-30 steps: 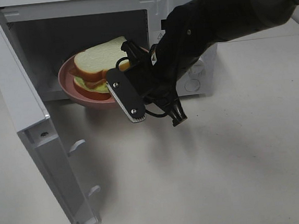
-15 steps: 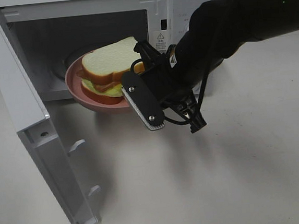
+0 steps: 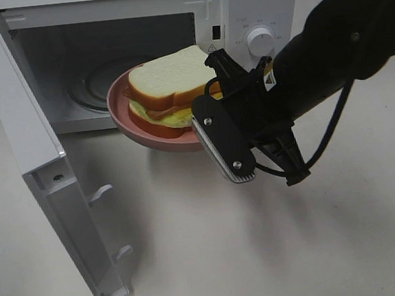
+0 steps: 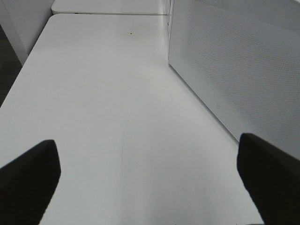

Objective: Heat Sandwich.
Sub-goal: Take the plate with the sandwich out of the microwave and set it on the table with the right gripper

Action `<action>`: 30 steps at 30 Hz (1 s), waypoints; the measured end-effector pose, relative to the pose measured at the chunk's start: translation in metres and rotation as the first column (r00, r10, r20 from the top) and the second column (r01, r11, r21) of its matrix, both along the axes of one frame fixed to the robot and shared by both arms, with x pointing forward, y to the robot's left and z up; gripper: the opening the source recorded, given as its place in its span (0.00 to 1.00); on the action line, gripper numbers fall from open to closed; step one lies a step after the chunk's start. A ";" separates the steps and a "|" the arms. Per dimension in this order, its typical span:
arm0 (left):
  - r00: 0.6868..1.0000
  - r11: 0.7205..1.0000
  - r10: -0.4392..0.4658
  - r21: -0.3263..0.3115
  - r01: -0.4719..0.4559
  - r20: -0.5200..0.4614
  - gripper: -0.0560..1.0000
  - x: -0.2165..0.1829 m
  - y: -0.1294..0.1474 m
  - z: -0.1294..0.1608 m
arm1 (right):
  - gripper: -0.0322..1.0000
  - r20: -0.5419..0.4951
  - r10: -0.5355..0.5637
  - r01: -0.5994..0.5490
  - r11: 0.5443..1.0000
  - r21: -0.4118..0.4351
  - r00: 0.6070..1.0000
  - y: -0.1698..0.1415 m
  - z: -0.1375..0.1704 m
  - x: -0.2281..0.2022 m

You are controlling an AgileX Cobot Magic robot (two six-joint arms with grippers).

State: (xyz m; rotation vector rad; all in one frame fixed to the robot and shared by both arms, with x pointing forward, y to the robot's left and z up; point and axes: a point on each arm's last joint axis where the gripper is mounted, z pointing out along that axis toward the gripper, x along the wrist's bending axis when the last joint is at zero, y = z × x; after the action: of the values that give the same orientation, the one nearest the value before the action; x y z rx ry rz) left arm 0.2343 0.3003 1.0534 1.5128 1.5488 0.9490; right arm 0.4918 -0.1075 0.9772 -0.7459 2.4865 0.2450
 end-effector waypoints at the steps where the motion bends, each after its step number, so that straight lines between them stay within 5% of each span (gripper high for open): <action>1: 1.000 1.000 0.000 0.000 0.000 0.000 0.96 0.000 0.000 0.000 | 0.11 0.000 0.000 0.000 1.000 0.000 1.000 -0.004 0.001 -0.005; 30: 1.000 1.000 0.000 0.000 0.000 0.000 0.96 0.000 0.000 0.000 | 0.11 0.003 -0.068 0.068 0.996 0.052 0.998 -0.049 0.035 -0.063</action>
State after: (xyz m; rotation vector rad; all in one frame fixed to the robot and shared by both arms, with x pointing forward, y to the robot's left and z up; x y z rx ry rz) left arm 0.2343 0.3003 1.0534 1.5128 1.5488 0.9490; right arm 0.4291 -0.1565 1.0117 -0.6383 2.4861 0.2816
